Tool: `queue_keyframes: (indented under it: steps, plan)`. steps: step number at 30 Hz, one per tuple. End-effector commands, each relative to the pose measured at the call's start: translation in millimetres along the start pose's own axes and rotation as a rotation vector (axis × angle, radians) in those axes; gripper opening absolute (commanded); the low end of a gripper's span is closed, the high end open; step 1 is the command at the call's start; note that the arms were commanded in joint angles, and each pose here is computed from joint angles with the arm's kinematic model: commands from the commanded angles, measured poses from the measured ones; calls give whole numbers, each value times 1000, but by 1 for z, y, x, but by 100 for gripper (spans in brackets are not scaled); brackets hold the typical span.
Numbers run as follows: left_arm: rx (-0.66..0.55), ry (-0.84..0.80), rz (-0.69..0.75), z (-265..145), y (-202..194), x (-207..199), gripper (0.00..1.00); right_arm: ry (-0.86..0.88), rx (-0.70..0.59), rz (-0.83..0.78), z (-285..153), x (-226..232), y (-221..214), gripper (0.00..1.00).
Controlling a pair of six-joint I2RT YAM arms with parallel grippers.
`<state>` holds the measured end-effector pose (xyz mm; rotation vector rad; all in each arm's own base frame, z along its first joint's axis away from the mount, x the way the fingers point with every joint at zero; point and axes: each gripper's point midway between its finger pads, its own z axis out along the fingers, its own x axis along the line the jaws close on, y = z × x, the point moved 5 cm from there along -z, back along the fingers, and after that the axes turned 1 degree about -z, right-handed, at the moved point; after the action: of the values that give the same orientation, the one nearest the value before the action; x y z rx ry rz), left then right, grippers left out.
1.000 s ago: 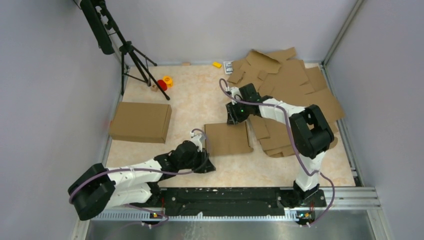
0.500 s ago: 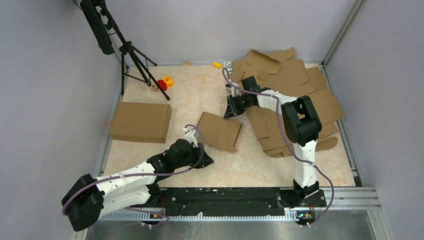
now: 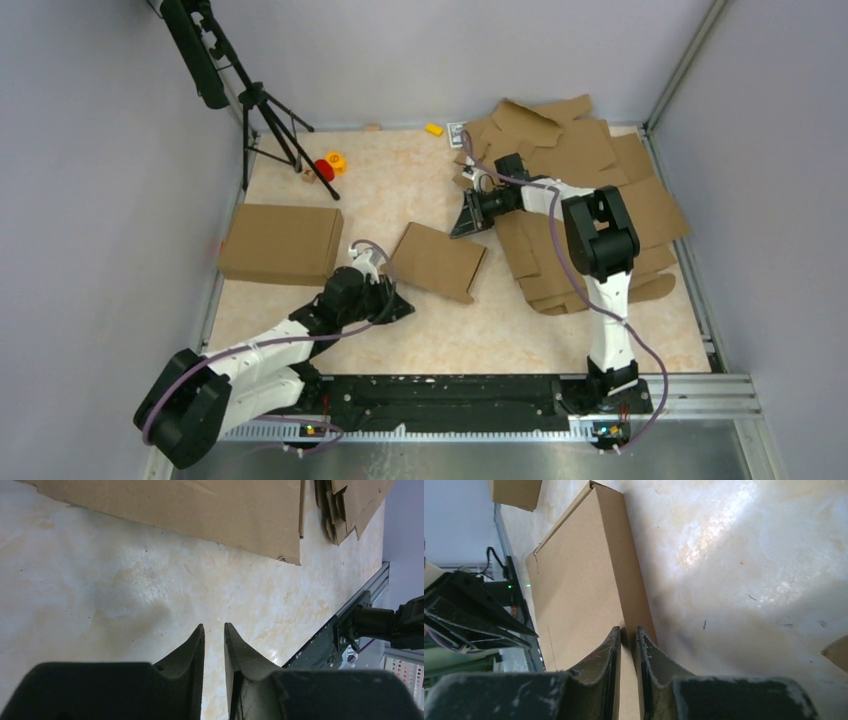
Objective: Fold the paper box
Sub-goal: Close the paper box at the center of the board.
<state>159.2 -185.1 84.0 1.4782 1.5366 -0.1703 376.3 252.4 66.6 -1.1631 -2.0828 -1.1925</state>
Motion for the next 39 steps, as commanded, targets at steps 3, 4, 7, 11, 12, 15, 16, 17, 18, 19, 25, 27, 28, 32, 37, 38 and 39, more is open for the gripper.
queue_keyframes:
  steps: [3, 4, 7, 11, 12, 15, 16, 17, 18, 19, 25, 27, 28, 32, 37, 38, 39]
  plan:
    - [-32, -86, 38, 6, 4, -6, 21, -45, 33, 103, 3, -42, -20, 12]
    - [-31, -89, 40, 7, 3, -6, 21, -40, 33, 111, 3, -45, -20, 12]
    - [-42, -86, 56, 11, 4, -3, 22, -19, 31, 130, 3, -49, -21, 11]
    - [-81, -74, 75, 21, 11, 0, 22, -4, 28, 137, 4, -50, -21, 11]
    - [-96, -79, 78, 24, 14, -1, 22, -4, 28, 139, 4, -50, -21, 11]
    - [-127, -96, 89, 36, 24, -5, 22, -6, 30, 143, 4, -52, -21, 11]
    - [-146, -102, 88, 40, 29, -7, 21, -5, 31, 146, 4, -52, -22, 11]
    - [-167, -111, 90, 44, 34, -9, 21, -3, 30, 144, 4, -52, -22, 11]
    - [-184, -124, 96, 48, 38, -11, 21, -4, 30, 144, 4, -52, -22, 11]
    - [-204, -132, 102, 53, 42, -12, 20, -2, 31, 145, 4, -52, -22, 11]
    - [-280, -201, 151, 74, 68, -29, 20, 4, 32, 138, 0, -46, -21, 11]
    - [-279, -210, 162, 79, 75, -36, 20, 10, 29, 136, -1, -43, -20, 12]
    - [-278, -215, 171, 81, 78, -38, 21, 7, 25, 136, -3, -41, -20, 13]
    - [-302, -246, 209, 84, 91, -51, 22, -16, 7, 162, -8, -35, -19, 23]
    - [-293, -250, 236, 85, 98, -59, 23, -51, -55, 154, -20, -20, -16, 33]
    - [-280, -249, 239, 85, 97, -59, 23, -64, -61, 151, -22, -18, -16, 33]
    - [-272, -253, 243, 86, 97, -60, 23, -74, -67, 145, -25, -16, -15, 33]
